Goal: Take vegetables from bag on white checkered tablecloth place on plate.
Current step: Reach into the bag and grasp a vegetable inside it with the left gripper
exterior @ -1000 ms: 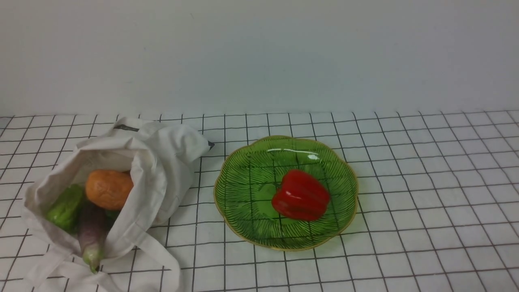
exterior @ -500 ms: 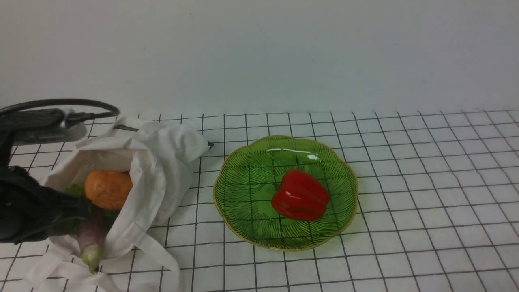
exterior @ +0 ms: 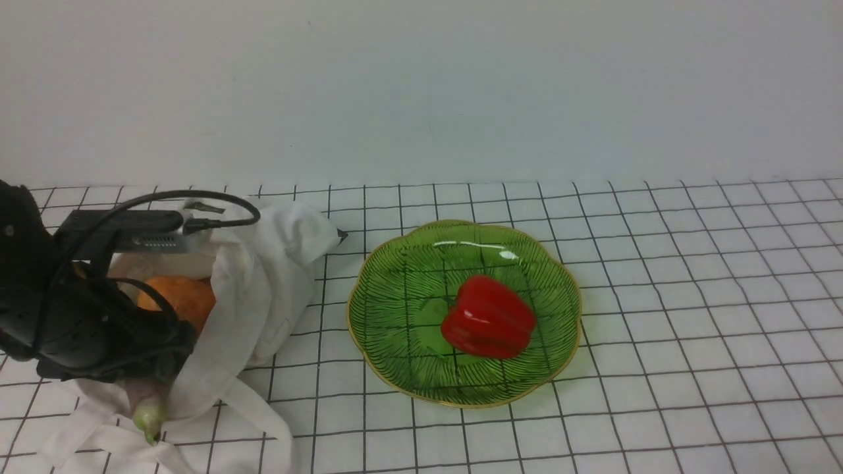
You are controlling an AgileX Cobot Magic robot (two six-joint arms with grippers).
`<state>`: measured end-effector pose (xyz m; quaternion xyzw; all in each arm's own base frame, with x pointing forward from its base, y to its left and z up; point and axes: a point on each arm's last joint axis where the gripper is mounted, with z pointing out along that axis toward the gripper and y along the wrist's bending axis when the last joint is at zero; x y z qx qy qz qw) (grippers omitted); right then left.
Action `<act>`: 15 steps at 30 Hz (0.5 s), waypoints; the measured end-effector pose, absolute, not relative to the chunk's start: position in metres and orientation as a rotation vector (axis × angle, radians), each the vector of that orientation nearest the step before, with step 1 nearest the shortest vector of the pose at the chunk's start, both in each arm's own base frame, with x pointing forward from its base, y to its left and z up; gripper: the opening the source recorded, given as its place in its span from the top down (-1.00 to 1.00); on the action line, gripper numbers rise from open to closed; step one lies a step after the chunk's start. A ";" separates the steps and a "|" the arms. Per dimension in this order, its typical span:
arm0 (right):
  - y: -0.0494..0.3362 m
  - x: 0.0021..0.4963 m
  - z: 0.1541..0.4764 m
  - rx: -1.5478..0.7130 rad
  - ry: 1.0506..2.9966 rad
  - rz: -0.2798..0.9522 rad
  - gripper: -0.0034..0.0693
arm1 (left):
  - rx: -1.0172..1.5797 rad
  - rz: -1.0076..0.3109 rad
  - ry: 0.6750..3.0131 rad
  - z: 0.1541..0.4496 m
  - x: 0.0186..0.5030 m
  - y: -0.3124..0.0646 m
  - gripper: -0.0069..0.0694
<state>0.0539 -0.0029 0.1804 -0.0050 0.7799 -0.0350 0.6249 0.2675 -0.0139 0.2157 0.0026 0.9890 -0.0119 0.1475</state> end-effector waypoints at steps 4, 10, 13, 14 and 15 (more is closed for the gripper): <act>-0.003 0.054 0.180 -0.011 1.790 -0.080 0.95 | -0.007 -0.012 2.876 0.198 0.277 -0.013 -0.70; -0.003 0.054 0.180 -0.011 1.790 -0.080 0.95 | 0.010 0.020 2.922 0.181 0.283 -0.012 -0.57; -0.003 0.054 0.180 -0.011 1.790 -0.080 0.95 | 0.010 0.020 2.924 0.180 0.283 -0.012 -0.23; -0.003 0.054 0.180 -0.011 1.790 -0.080 0.95 | 0.010 0.020 2.923 0.181 0.283 -0.012 -0.13; -0.003 0.054 0.180 -0.011 1.790 -0.080 0.95 | 0.011 0.022 2.924 0.182 0.282 -0.011 0.10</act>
